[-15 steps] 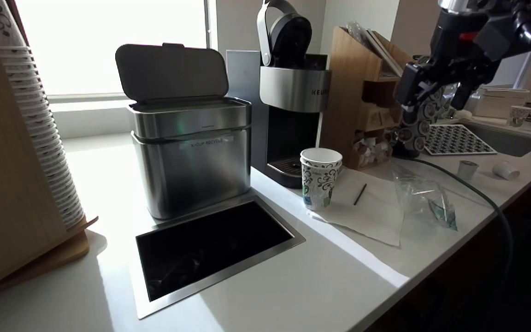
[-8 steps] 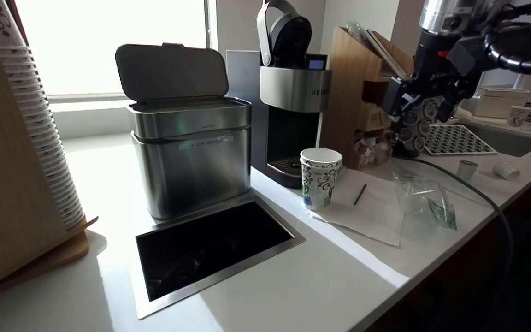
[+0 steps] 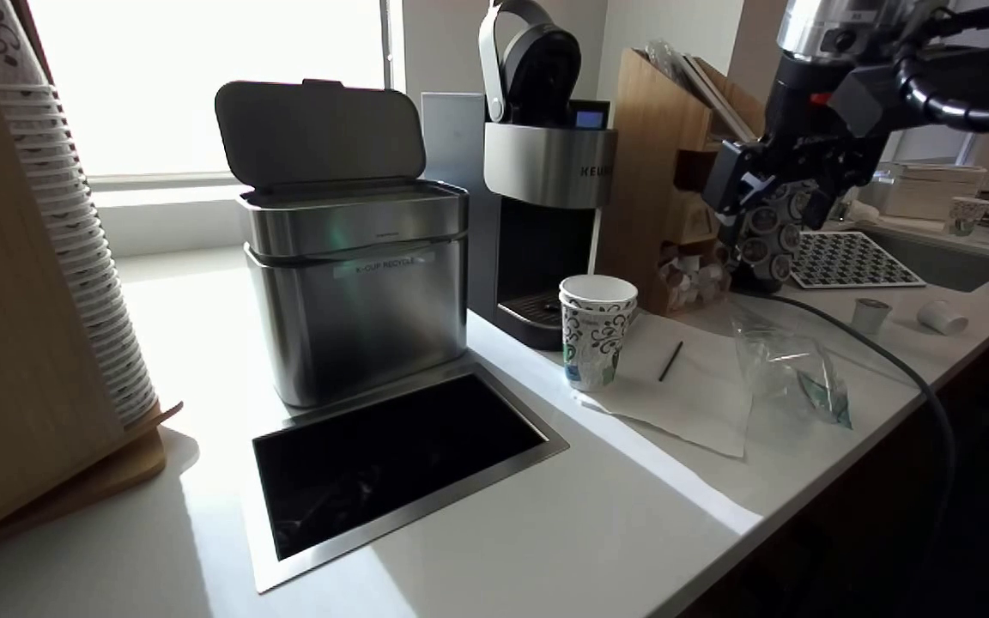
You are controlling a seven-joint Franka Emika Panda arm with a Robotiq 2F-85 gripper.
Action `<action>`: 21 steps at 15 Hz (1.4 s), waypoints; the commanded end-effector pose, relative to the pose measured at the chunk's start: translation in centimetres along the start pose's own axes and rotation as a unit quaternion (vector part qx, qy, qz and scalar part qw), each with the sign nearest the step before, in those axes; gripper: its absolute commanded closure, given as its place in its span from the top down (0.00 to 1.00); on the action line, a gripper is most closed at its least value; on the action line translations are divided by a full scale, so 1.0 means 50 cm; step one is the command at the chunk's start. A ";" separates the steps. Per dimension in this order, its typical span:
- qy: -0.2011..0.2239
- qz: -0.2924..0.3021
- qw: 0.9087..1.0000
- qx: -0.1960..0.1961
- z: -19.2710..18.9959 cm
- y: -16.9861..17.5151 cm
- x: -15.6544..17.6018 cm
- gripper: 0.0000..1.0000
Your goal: Remove the cup from the stack
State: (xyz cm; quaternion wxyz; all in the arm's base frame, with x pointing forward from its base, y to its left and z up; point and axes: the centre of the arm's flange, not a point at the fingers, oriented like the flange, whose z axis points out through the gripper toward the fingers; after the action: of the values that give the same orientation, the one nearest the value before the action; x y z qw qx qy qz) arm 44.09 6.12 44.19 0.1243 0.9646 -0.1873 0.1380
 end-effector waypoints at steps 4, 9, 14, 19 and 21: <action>-0.012 -0.015 0.993 0.120 0.052 -0.045 0.041 1.00; -0.034 -0.019 0.987 0.158 0.092 -0.060 0.057 1.00; -0.044 -0.022 0.986 0.161 0.120 -0.072 0.068 1.00; -0.035 -0.024 0.986 0.163 0.136 -0.089 0.081 0.95; -0.034 -0.025 0.985 0.166 0.145 -0.097 0.085 0.93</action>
State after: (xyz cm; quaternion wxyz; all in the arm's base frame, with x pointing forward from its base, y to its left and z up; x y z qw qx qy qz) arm 50.34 6.66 38.71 -0.0300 0.9808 -0.1455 0.1262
